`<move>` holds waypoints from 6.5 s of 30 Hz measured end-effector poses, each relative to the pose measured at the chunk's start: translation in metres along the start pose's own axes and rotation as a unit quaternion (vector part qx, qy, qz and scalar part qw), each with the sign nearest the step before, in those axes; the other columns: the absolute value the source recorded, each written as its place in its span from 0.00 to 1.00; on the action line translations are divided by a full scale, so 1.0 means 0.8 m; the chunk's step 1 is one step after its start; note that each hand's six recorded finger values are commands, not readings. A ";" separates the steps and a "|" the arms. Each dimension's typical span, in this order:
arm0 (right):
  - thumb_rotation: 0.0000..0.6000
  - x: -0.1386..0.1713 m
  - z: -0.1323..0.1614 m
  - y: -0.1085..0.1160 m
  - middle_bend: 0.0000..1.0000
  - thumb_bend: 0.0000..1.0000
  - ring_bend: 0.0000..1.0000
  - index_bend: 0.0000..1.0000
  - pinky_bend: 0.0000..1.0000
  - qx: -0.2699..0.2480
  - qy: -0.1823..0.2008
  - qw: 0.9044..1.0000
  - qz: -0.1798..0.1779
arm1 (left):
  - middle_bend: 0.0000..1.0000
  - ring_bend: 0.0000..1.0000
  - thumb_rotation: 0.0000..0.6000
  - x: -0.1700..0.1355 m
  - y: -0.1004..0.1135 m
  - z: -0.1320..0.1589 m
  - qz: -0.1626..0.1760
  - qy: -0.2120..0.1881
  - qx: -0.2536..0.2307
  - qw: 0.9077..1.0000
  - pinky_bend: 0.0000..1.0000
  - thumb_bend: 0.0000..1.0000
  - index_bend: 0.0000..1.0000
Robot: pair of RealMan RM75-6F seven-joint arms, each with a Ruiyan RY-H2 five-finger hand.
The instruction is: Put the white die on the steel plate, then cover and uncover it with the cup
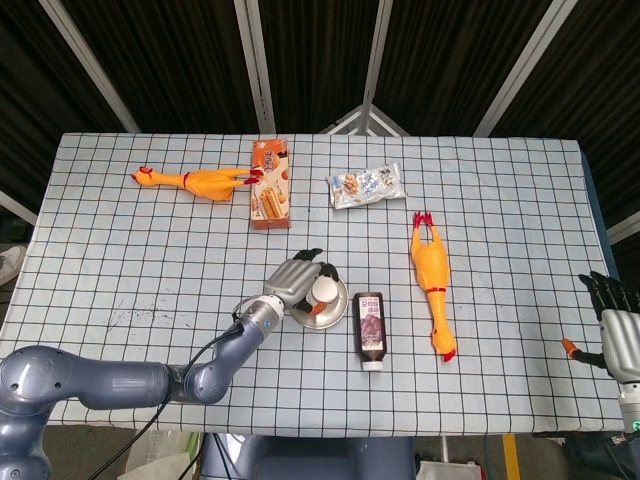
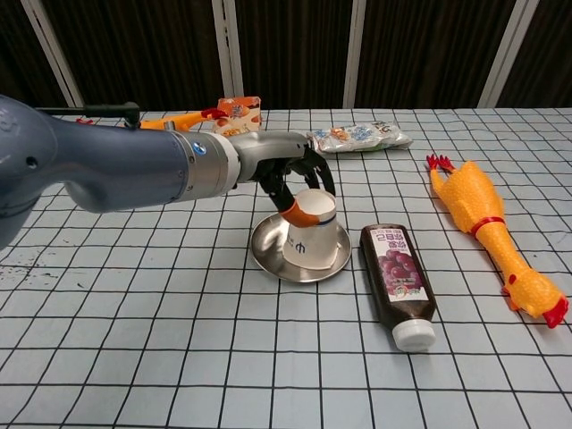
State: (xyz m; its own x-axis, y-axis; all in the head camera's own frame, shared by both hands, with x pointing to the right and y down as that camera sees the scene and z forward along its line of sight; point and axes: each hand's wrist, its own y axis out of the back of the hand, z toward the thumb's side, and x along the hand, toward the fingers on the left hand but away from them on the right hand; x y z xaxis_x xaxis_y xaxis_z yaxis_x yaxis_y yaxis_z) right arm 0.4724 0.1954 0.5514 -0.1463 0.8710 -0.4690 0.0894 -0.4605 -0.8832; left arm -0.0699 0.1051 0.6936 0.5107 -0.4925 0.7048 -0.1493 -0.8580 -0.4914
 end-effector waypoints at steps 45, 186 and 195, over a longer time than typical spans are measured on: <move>1.00 0.006 0.001 -0.002 0.09 0.21 0.07 0.12 0.00 0.003 -0.002 1.000 0.005 | 0.35 0.02 1.00 -0.003 0.017 -0.020 0.031 0.039 -0.006 0.999 0.00 0.57 0.40; 1.00 0.008 0.001 -0.013 0.09 0.21 0.07 0.12 0.00 0.013 -0.009 1.000 0.025 | 0.07 0.00 1.00 -0.060 0.074 -0.228 0.076 0.127 -0.100 0.984 0.00 0.34 0.16; 1.00 0.010 0.002 -0.014 0.09 0.21 0.07 0.12 0.00 0.013 -0.009 1.000 0.026 | 0.00 0.00 1.00 -0.068 0.077 -0.226 0.054 0.124 -0.074 0.988 0.00 0.24 0.01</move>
State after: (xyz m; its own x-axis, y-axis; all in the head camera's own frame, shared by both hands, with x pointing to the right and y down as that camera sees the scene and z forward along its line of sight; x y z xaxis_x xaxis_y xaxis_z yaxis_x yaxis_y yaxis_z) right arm 0.4689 0.2072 0.5576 -0.1597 0.8427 -0.5141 0.0717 -0.5095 -0.8575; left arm -0.2600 0.0530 0.7176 0.2646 -0.5866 0.7654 -0.3227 -0.8018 -0.5030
